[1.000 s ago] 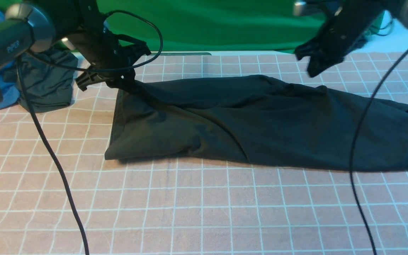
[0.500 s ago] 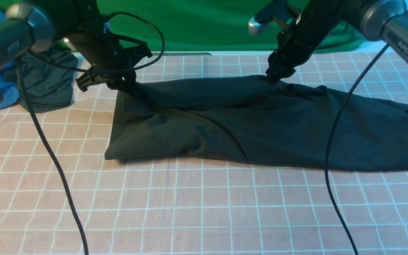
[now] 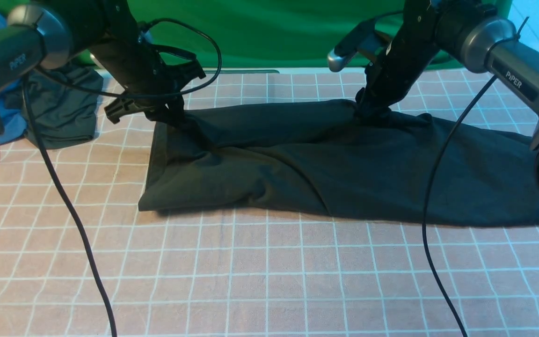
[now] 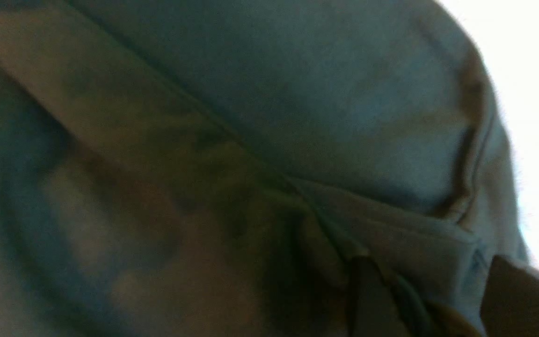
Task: Fold a long-sleeved shirt over a pink coffee tablecloth.
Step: 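Fold the black garment in half by bringing its near edge over to the far edge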
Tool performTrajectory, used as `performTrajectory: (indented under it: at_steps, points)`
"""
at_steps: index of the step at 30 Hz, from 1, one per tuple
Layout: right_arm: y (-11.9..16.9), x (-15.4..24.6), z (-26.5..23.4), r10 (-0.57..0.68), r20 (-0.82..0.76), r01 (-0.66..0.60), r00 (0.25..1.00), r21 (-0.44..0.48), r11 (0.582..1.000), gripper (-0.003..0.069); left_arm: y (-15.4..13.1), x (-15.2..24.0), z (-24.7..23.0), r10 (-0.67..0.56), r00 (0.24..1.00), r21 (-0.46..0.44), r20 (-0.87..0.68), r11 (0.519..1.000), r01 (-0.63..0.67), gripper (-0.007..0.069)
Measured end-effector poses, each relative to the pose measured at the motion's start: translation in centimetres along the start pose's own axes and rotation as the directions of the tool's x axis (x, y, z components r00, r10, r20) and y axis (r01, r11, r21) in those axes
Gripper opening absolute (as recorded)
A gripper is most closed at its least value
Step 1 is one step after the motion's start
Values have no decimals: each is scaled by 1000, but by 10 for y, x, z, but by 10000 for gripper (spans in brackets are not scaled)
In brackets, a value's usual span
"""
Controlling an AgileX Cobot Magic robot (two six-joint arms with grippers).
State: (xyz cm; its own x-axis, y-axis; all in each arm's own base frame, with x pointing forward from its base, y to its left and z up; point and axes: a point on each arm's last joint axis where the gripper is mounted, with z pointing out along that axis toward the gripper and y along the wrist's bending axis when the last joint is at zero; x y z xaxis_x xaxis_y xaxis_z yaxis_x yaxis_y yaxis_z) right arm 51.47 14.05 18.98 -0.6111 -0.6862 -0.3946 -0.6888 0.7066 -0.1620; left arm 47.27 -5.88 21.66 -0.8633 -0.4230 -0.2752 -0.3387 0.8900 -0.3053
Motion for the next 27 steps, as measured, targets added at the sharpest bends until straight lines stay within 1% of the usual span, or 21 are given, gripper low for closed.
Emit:
performTrajectory:
  at_steps: [5, 7, 8, 9, 10, 11, 12, 13, 14, 19, 24, 27]
  points:
    - [0, 3, 8, 1, -13, -1, 1000, -7, 1000, 362, 0, 0, 0, 3, 1000, 0, 0, 1000, -3, 47]
    - [1, 3, 10, 0, -15, 0, 1000, -10, 1000, 316, 0, 0, 0, 3, 1000, 0, 0, 1000, -3, 47]
    - [1, 3, 10, 0, -15, 0, 1000, -10, 1000, 316, 0, 0, 0, 3, 1000, 0, 0, 1000, -3, 47]
    - [1, 3, 10, 0, -16, 0, 1000, -11, 1000, 265, 0, 0, 0, 1, 1000, 0, 0, 1000, -1, 47]
    - [1, 4, 11, 0, -17, 0, 1000, -11, 1000, 237, 0, 0, 0, -1, 1000, 0, 1, 1000, 1, 47]
    - [1, 4, 12, 4, -19, -4, 1000, -12, 1000, 159, 0, 0, 0, -2, 1000, 0, 1, 1000, 2, 47]
    - [1, 4, 13, 7, -19, -7, 1000, -12, 1000, 104, 0, 0, 0, -4, 1000, 1, 2, 1000, 4, 47]
    - [1, 4, 13, 8, -18, -8, 1000, -11, 1000, 69, 0, 0, 0, -4, 1000, 1, 3, 1000, 4, 47]
    - [1, 4, 13, 7, -20, -7, 1000, -7, 1000, 55, 0, -1, 0, -4, 1000, 3, 6, 1000, 4, 47]
    - [-5, 0, 4, 33, 1, -33, 999, 33, 999, 43, 0, -2, -1, -18, 1000, -3, 15, 1000, 18, 47]
    - [-17, -8, -20, 49, 59, -53, 997, 77, 996, 41, 0, -8, -7, -21, 998, -32, 60, 999, 23, 47]
    - [-22, -8, -25, 69, 75, -76, 995, 91, 993, 41, 0, -11, -9, -27, 996, -34, 82, 999, 30, 47]
